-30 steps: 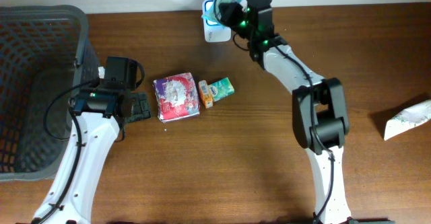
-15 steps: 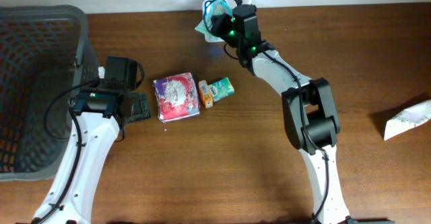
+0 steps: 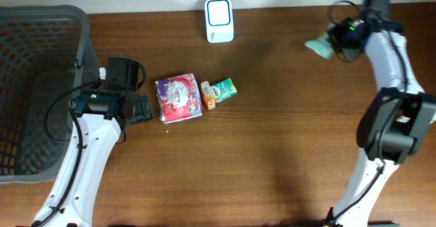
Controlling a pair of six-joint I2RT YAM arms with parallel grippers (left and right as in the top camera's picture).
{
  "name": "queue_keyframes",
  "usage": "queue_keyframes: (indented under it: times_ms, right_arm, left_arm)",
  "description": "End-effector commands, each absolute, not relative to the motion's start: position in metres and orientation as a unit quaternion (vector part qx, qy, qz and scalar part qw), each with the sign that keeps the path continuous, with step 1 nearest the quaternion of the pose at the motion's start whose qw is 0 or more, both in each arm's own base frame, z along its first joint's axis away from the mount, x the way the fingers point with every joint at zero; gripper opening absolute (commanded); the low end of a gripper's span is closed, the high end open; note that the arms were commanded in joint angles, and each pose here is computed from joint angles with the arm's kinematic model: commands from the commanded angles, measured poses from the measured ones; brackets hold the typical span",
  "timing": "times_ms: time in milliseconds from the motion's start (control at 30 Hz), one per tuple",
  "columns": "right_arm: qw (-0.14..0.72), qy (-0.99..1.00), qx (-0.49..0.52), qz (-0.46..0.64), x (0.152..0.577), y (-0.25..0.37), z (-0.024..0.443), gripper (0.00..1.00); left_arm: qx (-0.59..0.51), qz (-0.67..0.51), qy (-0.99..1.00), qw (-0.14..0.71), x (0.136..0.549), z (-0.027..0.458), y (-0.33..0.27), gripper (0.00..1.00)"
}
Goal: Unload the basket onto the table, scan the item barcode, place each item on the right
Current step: 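Carry the green wipes pack to the right table edge and release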
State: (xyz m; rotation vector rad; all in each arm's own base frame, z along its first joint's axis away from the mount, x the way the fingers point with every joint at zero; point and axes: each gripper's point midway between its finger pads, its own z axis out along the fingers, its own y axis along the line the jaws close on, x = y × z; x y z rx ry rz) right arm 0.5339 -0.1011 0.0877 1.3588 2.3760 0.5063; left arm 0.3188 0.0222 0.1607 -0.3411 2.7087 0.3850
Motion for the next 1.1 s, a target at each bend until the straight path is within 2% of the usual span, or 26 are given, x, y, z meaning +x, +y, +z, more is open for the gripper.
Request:
queue_keyframes:
  times_ms: [0, 100, 200, 233, 300, 333, 367, 467, 600, 700, 767, 900, 1000, 1067]
  right_arm:
    - [0.144, 0.815, 0.558, 0.061, 0.473, -0.184, 0.082, 0.04]
    - [0.112, 0.803, 0.585, 0.006, 0.426, -0.237, 0.076, 0.04]
    - [0.106, 0.805, 0.584, -0.002, 0.405, -0.266, 0.075, 0.05]
    - [0.101, 0.8, 0.591, -0.001, 0.398, -0.272, 0.075, 0.09]
    - [0.093, 0.803, 0.589, 0.005, 0.391, -0.274, 0.075, 0.34]
    - [0.092, 0.809, 0.581, 0.01, 0.391, -0.272, 0.077, 0.79]
    - [0.093, 0.812, 0.577, 0.011, 0.389, -0.27, 0.083, 0.99]
    - [0.12, 0.82, 0.559, 0.019, 0.386, -0.264, 0.12, 0.99]
    - [0.188, 0.845, 0.494, 0.081, 0.379, -0.221, 0.208, 0.99]
    - [0.215, 0.862, 0.441, 0.131, 0.364, -0.161, 0.263, 0.99]
    - [0.212, 0.895, 0.355, 0.167, 0.345, -0.099, 0.293, 0.99]
    - [0.15, 0.943, 0.229, 0.188, 0.292, -0.007, 0.309, 0.99]
    - [0.149, 0.958, 0.152, 0.195, 0.275, 0.032, 0.318, 0.99]
    - [0.158, 0.958, 0.134, 0.197, 0.269, 0.04, 0.324, 0.99]
  left_arm:
    - [-0.129, 0.135, 0.963, 0.194, 0.319, 0.162, 0.023, 0.99]
    - [-0.129, 0.136, 0.963, 0.194, 0.319, 0.162, 0.023, 0.99]
    - [-0.129, 0.136, 0.963, 0.194, 0.319, 0.162, 0.023, 0.99]
    - [-0.129, 0.135, 0.963, 0.194, 0.319, 0.162, 0.023, 0.99]
    - [-0.129, 0.136, 0.963, 0.194, 0.319, 0.162, 0.023, 0.99]
    - [-0.129, 0.136, 0.963, 0.194, 0.319, 0.162, 0.023, 0.99]
    - [-0.129, 0.136, 0.963, 0.194, 0.319, 0.162, 0.023, 0.99]
    - [-0.129, 0.135, 0.963, 0.194, 0.319, 0.162, 0.023, 0.99]
    - [-0.129, 0.135, 0.963, 0.194, 0.319, 0.162, 0.023, 0.99]
    - [-0.129, 0.136, 0.963, 0.194, 0.319, 0.162, 0.023, 0.99]
    - [-0.129, 0.136, 0.963, 0.194, 0.319, 0.162, 0.023, 0.99]
    - [-0.129, 0.136, 0.963, 0.194, 0.319, 0.162, 0.023, 0.99]
    - [-0.129, 0.135, 0.963, 0.194, 0.319, 0.162, 0.023, 0.99]
    - [-0.129, 0.136, 0.963, 0.194, 0.319, 0.162, 0.023, 0.99]
